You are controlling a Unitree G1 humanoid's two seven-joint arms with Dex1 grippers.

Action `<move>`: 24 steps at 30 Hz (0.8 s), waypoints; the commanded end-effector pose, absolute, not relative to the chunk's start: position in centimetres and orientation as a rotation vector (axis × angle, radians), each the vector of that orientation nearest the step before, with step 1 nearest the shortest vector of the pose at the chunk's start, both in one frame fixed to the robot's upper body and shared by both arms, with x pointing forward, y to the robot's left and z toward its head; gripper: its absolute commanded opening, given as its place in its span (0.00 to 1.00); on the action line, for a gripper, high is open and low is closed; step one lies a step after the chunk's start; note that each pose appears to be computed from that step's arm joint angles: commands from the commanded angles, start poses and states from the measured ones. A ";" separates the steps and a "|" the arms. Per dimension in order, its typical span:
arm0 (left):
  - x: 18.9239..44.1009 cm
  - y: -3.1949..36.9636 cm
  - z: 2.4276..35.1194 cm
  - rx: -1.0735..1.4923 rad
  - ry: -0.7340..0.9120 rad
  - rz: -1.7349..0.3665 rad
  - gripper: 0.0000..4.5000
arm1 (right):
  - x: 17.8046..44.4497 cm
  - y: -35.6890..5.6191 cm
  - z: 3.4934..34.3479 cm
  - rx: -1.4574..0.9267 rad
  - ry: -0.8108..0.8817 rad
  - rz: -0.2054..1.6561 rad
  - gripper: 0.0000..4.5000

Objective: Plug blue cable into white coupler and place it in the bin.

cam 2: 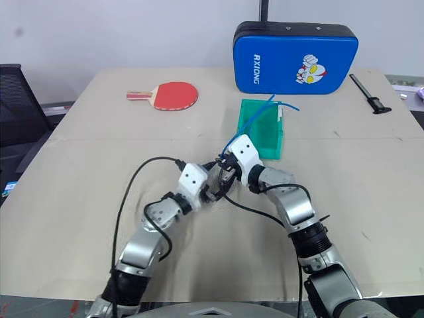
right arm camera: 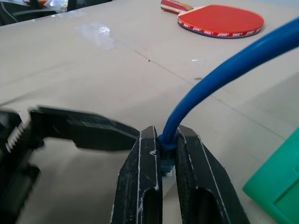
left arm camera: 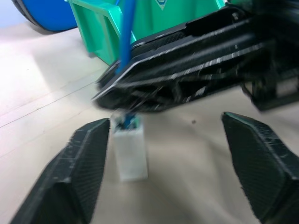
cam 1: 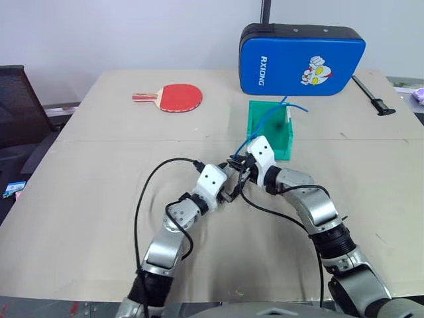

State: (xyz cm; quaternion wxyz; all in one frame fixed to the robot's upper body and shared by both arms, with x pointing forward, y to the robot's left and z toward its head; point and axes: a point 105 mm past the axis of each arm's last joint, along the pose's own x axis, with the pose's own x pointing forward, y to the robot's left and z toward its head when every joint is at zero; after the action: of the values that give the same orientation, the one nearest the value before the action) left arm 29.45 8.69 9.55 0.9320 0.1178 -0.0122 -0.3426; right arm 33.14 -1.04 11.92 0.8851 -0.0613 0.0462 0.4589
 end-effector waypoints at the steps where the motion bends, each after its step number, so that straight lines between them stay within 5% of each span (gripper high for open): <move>1: 28.2 9.5 12.8 0.227 -0.085 -0.756 0.86 | 32.6 -1.2 15.9 -0.074 -0.002 0.998 0.00; 7: 27.3 12.1 16.6 0.182 -0.081 -0.757 0.86 | 32.1 -3.2 22.0 0.165 -0.103 1.059 0.00; 11: 26.7 12.0 18.4 0.207 -0.046 -0.869 0.86 | 35.6 -6.9 24.2 0.208 -0.094 0.988 0.00; 24: 27.7 11.2 22.3 0.173 -0.112 -0.889 0.86 | 43.3 -10.7 21.7 0.075 0.103 0.807 0.00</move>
State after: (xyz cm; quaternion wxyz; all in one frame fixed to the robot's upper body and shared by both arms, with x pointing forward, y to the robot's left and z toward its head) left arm 27.87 11.27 21.04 0.8977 0.0730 -0.0245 -0.4339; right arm 43.01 -10.85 19.59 0.9173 0.0553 0.0870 0.3847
